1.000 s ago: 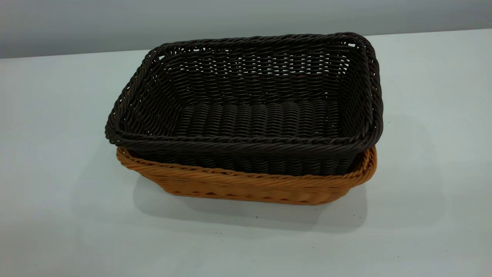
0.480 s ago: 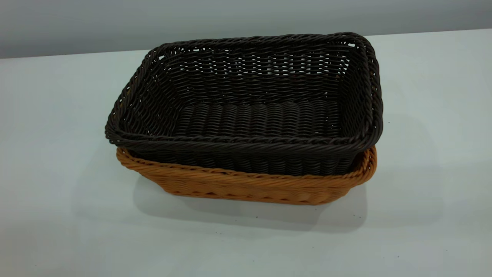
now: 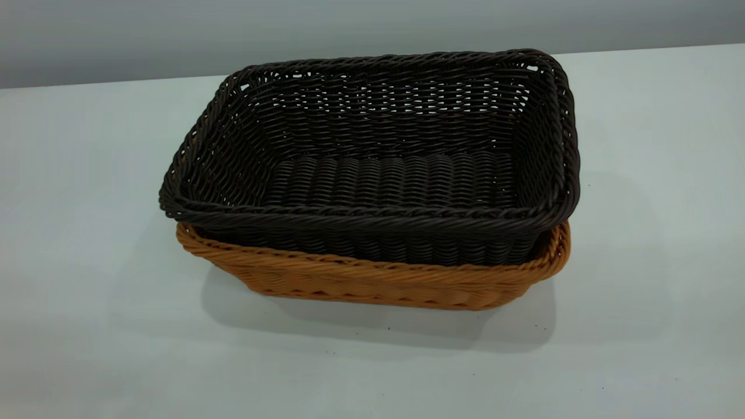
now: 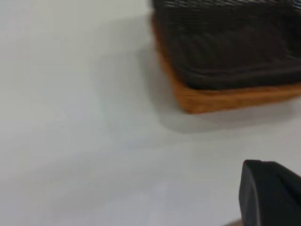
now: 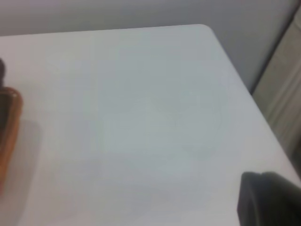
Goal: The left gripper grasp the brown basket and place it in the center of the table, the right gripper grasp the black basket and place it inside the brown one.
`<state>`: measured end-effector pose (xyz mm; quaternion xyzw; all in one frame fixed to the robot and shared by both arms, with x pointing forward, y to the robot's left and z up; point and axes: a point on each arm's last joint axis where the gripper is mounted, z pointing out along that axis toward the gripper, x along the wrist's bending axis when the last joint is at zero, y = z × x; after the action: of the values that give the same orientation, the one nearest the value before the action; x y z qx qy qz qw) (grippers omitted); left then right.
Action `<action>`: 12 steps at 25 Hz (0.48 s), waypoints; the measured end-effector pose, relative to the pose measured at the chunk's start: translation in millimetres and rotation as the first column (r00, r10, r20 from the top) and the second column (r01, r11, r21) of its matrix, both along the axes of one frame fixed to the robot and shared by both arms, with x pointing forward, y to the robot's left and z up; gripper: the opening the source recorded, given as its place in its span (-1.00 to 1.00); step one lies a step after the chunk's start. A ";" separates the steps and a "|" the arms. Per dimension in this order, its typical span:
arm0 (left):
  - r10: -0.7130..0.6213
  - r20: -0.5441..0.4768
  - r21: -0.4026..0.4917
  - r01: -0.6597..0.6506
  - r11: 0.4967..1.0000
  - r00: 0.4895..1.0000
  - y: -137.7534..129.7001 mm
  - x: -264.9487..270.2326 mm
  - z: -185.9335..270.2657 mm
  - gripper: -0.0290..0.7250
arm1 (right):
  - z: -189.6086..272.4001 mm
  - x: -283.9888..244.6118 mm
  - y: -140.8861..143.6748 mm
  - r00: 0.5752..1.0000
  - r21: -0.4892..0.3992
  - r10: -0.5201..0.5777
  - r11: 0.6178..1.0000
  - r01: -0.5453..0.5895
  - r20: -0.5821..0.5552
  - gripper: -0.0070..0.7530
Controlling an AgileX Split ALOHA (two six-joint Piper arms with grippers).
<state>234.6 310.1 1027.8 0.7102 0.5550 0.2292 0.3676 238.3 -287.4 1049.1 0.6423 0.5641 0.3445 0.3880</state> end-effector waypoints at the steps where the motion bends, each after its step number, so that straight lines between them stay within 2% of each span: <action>1: 0.042 0.000 0.000 -0.042 0.999 0.999 -0.2 -0.4 0.0 -0.93 | 0.0 0.0 0.1 1.000 0.001 0.000 1.000 0.000 0.000 -0.98; 7: 0.294 -0.001 0.001 -0.294 0.956 0.956 -1.6 -2.8 -0.1 -0.93 | 0.0 0.0 0.2 1.000 0.002 0.000 1.000 0.000 0.001 -0.98; 12: 0.428 -0.001 0.001 -0.428 0.904 0.904 -2.7 -4.0 -0.1 -0.93 | 0.2 0.2 1.2 1.000 0.012 0.007 1.000 -0.007 0.003 -0.98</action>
<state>230.6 307.5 1027.7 0.5716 0.6972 0.3041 0.3079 238.5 -286.2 1049.2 0.6421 0.5636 0.3504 0.3837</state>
